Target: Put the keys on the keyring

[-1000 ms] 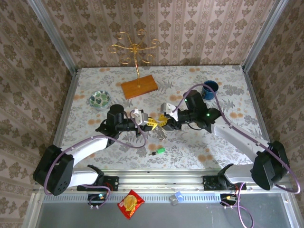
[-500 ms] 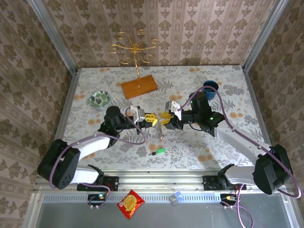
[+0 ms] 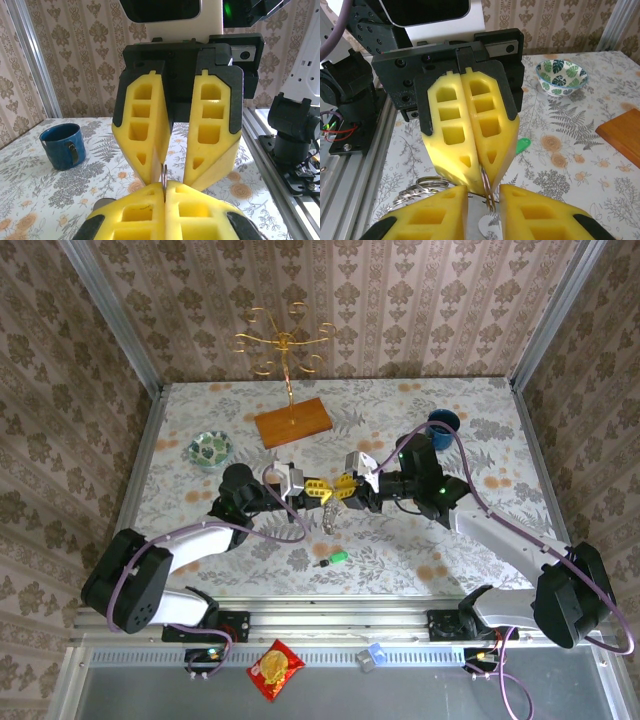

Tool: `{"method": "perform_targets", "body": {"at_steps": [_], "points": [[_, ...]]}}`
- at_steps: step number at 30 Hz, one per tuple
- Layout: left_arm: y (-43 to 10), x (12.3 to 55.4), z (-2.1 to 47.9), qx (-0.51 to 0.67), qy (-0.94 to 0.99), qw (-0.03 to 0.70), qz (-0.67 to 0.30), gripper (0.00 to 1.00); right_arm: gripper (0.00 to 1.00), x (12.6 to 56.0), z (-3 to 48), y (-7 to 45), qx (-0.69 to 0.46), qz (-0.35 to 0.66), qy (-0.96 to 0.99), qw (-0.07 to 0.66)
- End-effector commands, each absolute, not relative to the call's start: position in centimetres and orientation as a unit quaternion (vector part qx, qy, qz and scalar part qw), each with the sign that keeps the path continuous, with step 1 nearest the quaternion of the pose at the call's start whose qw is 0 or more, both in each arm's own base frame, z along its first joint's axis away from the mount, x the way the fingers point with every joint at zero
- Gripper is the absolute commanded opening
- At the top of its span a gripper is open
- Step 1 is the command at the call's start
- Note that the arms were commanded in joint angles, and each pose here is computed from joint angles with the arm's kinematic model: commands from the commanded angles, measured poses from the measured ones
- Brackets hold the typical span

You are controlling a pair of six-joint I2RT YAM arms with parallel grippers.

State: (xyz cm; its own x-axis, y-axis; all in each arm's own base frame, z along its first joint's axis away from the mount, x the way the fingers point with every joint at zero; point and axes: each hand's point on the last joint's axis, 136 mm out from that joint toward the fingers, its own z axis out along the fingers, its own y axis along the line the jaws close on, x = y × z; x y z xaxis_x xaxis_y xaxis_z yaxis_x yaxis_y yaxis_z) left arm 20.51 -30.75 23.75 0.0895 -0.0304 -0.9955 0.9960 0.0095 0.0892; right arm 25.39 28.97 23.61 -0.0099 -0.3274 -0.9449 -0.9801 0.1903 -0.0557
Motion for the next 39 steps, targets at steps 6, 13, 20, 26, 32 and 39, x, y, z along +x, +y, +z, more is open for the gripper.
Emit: {"method": "perform_targets", "body": {"at_steps": [6, 13, 20, 26, 32, 39], "points": [[-30.2, 20.8, 24.7, 0.504, 0.461, 0.558, -0.472, 0.17, 0.00, 25.2, 24.5, 29.4, -0.539, 0.356, 0.608, 0.462], [-29.6, 21.6, 23.2, 0.526, 0.513, 0.542, -0.407, 0.23, 0.00, 25.1, 23.4, 28.1, -0.583, 0.277, 0.645, 0.410], [-29.9, 21.0, 22.9, 0.561, 0.514, 0.516, -0.393, 0.23, 0.00, 24.8, 22.5, 27.8, -0.629, 0.213, 0.662, 0.348], [-30.3, 20.7, 22.9, 0.572, 0.508, 0.503, -0.402, 0.23, 0.00, 25.0, 22.7, 28.8, -0.654, 0.191, 0.652, 0.332], [-30.5, 20.5, 22.9, 0.576, 0.506, 0.500, -0.404, 0.20, 0.00, 24.6, 22.8, 29.6, -0.676, 0.180, 0.640, 0.319], [-30.5, 20.2, 22.9, 0.581, 0.503, 0.492, -0.409, 0.00, 0.00, 24.3, 24.5, 30.2, -0.652, 0.224, 0.633, 0.352]]}}
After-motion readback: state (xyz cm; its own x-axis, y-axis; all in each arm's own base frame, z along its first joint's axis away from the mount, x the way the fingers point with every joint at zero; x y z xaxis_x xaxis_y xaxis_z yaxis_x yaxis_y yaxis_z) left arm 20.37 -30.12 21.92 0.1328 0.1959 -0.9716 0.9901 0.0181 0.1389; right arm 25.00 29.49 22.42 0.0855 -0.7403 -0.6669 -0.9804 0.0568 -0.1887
